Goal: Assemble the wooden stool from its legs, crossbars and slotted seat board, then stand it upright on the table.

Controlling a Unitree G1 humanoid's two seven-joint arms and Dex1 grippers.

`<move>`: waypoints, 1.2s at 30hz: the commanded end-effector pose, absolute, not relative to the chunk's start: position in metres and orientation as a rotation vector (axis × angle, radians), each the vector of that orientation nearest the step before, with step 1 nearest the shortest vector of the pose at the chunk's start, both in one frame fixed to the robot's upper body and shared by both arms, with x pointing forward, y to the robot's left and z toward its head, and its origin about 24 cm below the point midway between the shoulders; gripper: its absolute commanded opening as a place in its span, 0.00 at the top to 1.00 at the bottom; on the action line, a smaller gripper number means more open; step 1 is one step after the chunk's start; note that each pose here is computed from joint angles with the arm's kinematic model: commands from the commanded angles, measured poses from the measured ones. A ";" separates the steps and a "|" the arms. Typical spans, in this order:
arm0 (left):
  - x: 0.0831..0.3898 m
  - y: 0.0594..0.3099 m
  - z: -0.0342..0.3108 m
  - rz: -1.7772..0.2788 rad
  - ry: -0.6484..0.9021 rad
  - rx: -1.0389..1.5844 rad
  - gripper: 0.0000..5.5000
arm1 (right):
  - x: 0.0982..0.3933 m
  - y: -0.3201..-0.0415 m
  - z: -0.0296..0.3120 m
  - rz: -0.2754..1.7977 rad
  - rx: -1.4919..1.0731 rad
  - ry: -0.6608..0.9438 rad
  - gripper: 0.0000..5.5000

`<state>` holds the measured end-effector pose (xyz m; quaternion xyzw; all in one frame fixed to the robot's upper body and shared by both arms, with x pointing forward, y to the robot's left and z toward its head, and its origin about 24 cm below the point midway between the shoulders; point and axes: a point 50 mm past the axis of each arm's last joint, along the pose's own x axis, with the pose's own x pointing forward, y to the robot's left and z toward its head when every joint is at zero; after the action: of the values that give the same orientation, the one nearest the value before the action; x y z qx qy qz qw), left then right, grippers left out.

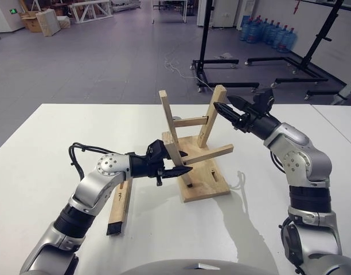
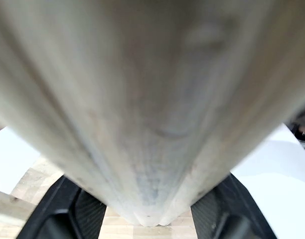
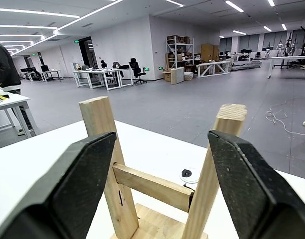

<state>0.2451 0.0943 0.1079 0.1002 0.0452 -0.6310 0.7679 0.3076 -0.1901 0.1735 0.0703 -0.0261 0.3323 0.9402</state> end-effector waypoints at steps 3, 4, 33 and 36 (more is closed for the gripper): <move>0.224 0.122 0.046 -1.349 0.526 0.422 0.63 | 0.302 -0.187 0.169 0.686 0.157 -0.025 0.38; 0.222 0.123 0.045 -1.357 0.534 0.430 0.63 | 0.302 -0.187 0.168 0.686 0.158 -0.023 0.38; 0.206 0.194 0.050 -1.370 0.576 0.466 0.63 | 0.284 -0.169 0.145 0.637 0.256 -0.035 0.38; 0.222 0.195 0.053 -1.347 0.557 0.490 0.63 | 0.284 -0.169 0.145 0.634 0.257 -0.035 0.38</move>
<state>0.2272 0.1675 0.1100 0.1879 0.0725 -0.6494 0.7333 0.2846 -0.1682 0.1426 0.1284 -0.0117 0.3131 0.9409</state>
